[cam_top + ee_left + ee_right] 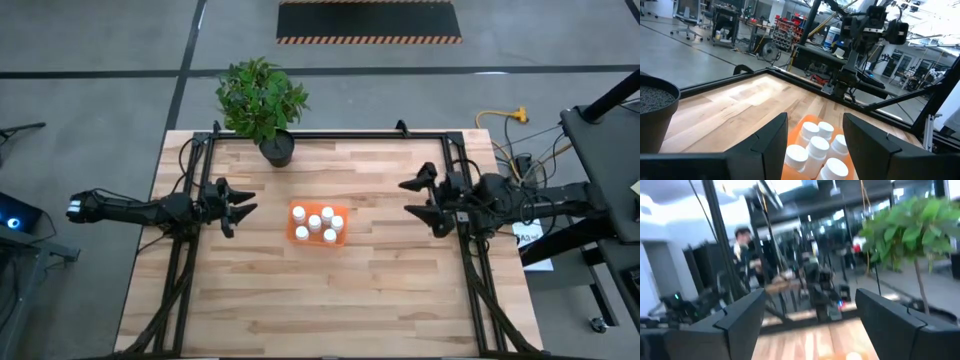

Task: Pick and place pill bottles into a basket
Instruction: Return to Home Position

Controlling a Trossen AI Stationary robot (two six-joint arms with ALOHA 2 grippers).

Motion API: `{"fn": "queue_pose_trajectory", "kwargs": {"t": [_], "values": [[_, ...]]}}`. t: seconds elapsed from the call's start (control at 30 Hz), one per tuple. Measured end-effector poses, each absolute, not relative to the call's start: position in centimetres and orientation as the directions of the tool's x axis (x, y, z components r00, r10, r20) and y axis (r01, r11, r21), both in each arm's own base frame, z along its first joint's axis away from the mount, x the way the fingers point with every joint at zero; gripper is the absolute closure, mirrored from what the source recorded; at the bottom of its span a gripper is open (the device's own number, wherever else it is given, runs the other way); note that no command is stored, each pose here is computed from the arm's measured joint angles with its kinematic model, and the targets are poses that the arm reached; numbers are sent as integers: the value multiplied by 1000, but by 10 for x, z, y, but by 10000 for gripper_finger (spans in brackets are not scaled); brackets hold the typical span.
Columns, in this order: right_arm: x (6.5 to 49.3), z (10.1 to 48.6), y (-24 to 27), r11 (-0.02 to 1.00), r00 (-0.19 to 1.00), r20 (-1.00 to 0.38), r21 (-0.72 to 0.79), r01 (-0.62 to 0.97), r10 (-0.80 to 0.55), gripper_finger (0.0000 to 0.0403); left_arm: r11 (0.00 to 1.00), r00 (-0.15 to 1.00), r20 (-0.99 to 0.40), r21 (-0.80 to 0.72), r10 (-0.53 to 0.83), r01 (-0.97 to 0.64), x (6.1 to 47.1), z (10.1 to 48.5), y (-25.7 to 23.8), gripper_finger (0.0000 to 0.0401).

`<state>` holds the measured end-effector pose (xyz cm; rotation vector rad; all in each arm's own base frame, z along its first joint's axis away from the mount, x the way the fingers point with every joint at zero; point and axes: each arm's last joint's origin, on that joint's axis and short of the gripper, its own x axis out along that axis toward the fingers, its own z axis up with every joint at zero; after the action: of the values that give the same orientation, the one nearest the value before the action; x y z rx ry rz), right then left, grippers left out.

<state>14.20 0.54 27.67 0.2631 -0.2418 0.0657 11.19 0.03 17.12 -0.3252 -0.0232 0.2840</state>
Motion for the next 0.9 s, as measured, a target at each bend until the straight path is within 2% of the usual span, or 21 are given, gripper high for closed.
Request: {"fn": "queue_pose_trajectory", "kwargs": {"t": [0.13, 0.33, 0.73, 0.8, 0.9], "values": [[131, 259, 5, 954, 946, 322, 273, -126, 33, 104, 908, 960, -23, -318, 279, -272, 112, 171, 0, 228], [117, 237, 4, 933, 936, 349, 325, -155, 34, 110, 908, 960, -23, -318, 279, -272, 112, 171, 0, 228], [91, 217, 4, 935, 876, 481, 293, -198, 35, 104, 908, 960, -23, -318, 279, -271, 112, 171, 0, 228], [90, 212, 4, 935, 889, 455, 291, -201, 49, 106, 908, 960, -23, -318, 279, -271, 112, 171, 0, 228], [91, 199, 4, 936, 938, 339, 305, -177, 67, 109, 908, 960, -23, -319, 279, -272, 112, 171, 0, 228]]}}
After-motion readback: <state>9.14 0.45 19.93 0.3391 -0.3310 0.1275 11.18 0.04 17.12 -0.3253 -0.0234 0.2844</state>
